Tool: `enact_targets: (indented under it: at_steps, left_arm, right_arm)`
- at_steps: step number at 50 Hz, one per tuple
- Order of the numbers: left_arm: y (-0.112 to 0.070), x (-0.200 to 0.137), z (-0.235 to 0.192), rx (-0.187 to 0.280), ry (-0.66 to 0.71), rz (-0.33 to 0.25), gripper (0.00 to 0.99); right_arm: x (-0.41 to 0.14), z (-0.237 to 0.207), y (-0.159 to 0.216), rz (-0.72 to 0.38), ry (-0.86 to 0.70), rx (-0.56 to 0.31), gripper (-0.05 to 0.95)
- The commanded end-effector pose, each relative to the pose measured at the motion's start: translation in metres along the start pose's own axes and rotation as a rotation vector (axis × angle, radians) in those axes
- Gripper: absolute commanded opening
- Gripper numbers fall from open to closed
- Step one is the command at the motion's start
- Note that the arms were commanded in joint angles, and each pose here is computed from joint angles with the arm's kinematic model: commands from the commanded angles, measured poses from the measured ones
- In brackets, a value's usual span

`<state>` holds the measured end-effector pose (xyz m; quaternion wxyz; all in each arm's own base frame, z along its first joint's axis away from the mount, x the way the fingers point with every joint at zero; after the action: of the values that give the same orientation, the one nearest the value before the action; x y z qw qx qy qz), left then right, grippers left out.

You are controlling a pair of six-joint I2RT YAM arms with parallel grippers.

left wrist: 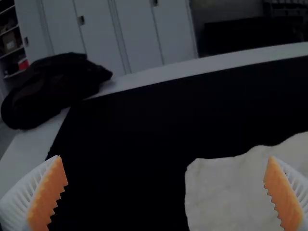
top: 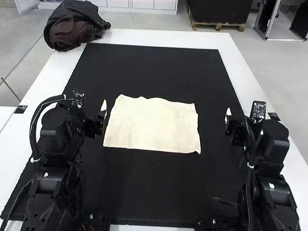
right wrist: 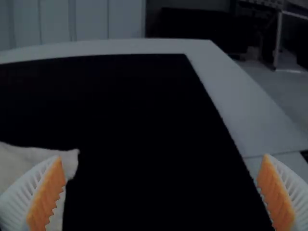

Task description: Fold the towel.

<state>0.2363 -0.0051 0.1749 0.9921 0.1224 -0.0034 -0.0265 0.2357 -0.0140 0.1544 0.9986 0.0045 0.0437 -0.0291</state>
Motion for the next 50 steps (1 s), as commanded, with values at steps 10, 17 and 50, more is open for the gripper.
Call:
enact_targets:
  at_steps: [10, 17, 50]
  left_arm:
    - [0.001, 0.000, 0.000, 0.009, -0.002, 0.008, 0.961]
    - [0.001, 0.000, 0.000, 0.014, -0.004, 0.009, 0.961]
    - [0.027, -0.005, 0.036, 0.058, -0.145, 0.149, 0.961]
  right_arm:
    - [0.000, -0.002, 0.002, 0.015, 0.003, -0.005, 0.92]
    - [0.000, 0.001, 0.002, 0.017, -0.010, -0.013, 0.92]
    - [-0.004, 0.044, 0.005, -0.010, -0.198, -0.461, 0.92]
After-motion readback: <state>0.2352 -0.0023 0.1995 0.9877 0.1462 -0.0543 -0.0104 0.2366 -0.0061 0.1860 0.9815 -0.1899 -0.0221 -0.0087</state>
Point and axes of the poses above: each hand's point on the last joint's axis, 136 mm out from that joint toward the fingers, its own x axis out along the fingers, its own y axis along the line the jaws close on, z = x × y, the point moved 1 cm from there along -x, back along the fingers, and after that the axes turned 3 degrees about x, right-handed, at the moved point
